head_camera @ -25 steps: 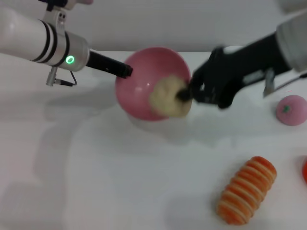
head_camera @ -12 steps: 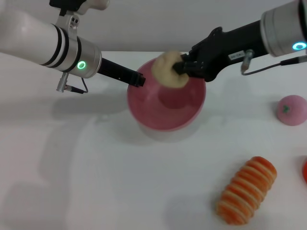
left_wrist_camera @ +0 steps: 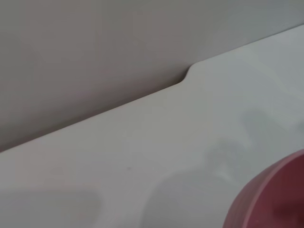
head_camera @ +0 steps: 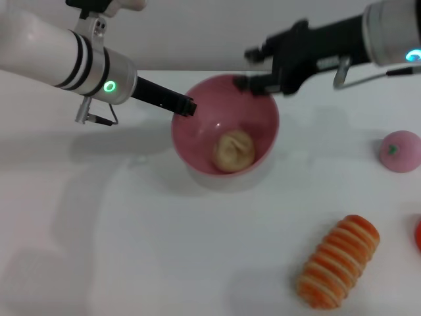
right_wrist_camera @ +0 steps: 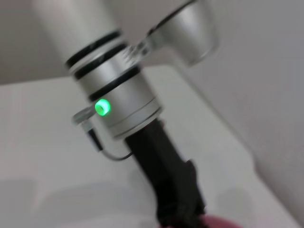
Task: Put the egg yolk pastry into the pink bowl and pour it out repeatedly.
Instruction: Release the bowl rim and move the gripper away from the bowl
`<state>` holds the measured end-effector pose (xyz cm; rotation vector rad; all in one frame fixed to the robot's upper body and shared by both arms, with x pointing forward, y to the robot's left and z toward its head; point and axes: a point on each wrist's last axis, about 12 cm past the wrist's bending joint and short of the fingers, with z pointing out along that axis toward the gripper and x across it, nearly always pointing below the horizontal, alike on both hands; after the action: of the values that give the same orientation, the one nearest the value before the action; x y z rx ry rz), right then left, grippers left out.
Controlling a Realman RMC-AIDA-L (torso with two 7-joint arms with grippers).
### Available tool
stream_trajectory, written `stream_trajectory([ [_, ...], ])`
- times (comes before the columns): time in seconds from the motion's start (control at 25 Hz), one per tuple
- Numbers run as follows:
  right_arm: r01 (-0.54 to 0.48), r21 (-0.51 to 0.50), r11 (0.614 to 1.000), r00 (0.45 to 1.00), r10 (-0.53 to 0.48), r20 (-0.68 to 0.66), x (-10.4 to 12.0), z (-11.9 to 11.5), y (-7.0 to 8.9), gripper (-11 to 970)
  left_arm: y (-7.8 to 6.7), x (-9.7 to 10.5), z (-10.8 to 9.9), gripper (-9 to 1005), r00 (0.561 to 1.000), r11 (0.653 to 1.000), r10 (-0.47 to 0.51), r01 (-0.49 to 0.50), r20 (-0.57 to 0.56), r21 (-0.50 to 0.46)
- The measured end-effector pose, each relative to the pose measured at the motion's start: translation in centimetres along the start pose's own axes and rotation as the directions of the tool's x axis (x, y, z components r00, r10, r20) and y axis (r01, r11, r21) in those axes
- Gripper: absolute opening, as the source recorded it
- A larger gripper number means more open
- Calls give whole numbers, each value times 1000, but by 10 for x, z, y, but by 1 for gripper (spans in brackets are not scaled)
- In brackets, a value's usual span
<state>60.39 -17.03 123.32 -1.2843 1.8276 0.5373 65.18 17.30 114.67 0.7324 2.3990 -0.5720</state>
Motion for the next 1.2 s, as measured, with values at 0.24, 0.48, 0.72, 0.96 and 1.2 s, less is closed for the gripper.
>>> stream_trajectory([
  [0.24, 31, 122, 992, 924, -75, 375, 3, -63, -8, 491, 7, 4, -3, 154, 999, 999, -9, 8, -36, -32],
  [0.48, -83, 292, 953, 682, -160, 714, 56, -128, -15, 491, 8, 6, -5, 157, 998, 999, -4, 2, -63, -36],
  [0.72, -327, 546, 771, 428, -395, 813, 146, -139, -6, 491, 11, 7, -9, 160, 993, 999, 3, -9, -118, -54],
  [0.96, -451, 631, 631, 506, -402, 763, 195, -128, 5, 491, 10, 3, -16, 163, 979, 997, 20, -35, -203, -73],
  [1.2, -497, 637, 590, 550, -354, 757, 213, -124, 7, 491, 2, 4, -23, 166, 939, 995, 71, -88, -336, -37],
])
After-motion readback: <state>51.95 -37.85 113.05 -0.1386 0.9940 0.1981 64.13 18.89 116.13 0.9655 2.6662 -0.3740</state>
